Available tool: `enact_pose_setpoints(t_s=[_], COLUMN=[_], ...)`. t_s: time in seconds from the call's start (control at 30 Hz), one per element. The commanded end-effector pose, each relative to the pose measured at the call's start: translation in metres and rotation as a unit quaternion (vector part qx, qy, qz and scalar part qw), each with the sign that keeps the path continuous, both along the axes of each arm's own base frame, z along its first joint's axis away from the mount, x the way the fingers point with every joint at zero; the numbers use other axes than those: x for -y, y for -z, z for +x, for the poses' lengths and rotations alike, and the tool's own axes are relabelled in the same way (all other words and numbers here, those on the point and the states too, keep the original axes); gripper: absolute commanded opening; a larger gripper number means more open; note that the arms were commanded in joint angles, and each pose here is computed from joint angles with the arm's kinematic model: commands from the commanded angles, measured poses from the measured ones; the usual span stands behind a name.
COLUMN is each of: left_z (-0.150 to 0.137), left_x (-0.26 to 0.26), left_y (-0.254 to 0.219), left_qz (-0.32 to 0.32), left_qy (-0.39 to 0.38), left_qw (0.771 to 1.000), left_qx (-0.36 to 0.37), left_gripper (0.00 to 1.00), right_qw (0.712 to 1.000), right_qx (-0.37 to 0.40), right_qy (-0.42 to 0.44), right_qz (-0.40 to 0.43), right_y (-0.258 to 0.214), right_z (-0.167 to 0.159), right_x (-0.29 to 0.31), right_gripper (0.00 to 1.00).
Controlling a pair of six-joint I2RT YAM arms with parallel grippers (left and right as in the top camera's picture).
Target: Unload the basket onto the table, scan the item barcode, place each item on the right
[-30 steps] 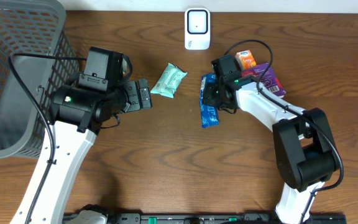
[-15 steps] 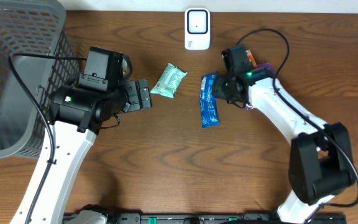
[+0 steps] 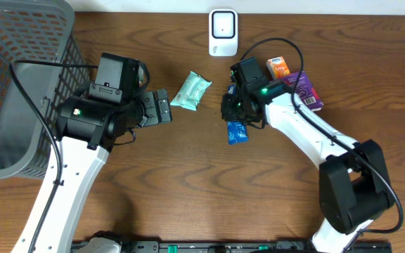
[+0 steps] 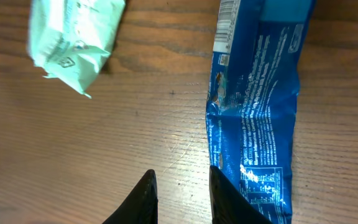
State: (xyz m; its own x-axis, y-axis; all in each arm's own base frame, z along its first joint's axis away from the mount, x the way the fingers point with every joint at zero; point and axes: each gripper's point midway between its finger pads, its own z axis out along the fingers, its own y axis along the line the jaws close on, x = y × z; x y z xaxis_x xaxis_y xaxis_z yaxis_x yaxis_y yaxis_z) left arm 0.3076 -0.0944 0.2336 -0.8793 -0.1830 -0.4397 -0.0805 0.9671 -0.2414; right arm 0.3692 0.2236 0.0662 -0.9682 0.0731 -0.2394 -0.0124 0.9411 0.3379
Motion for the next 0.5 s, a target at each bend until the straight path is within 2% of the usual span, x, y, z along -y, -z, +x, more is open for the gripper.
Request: enact_pose_setpoints(t_s=[0.0, 0.17, 0.27, 0.47], left_z=[0.002, 0.002, 0.002, 0.002], left_x=[-0.004, -0.004, -0.004, -0.004], left_y=[0.001, 0.001, 0.001, 0.001], left_qz=[0.01, 0.01, 0.01, 0.01], left_qy=[0.001, 0.001, 0.001, 0.001], left_qw=[1.0, 1.0, 1.0, 1.0], left_qx=[0.0, 0.0, 0.0, 0.0], left_gripper=[0.98, 0.98, 0.98, 0.98], right_qw=[0.999, 0.997, 0.993, 0.984], right_qx=[-0.016, -0.048, -0.056, -0.056], right_qy=[0.006, 0.003, 0.024, 0.067], right_qz=[-0.028, -0.053, -0.101, -0.157], right_y=[0.021, 0.051, 0.063, 0.054], right_z=[-0.003, -0.011, -0.013, -0.009], right_x=[0.003, 0.005, 0.024, 0.059], right_gripper=[0.23, 0.2, 0.2, 0.23])
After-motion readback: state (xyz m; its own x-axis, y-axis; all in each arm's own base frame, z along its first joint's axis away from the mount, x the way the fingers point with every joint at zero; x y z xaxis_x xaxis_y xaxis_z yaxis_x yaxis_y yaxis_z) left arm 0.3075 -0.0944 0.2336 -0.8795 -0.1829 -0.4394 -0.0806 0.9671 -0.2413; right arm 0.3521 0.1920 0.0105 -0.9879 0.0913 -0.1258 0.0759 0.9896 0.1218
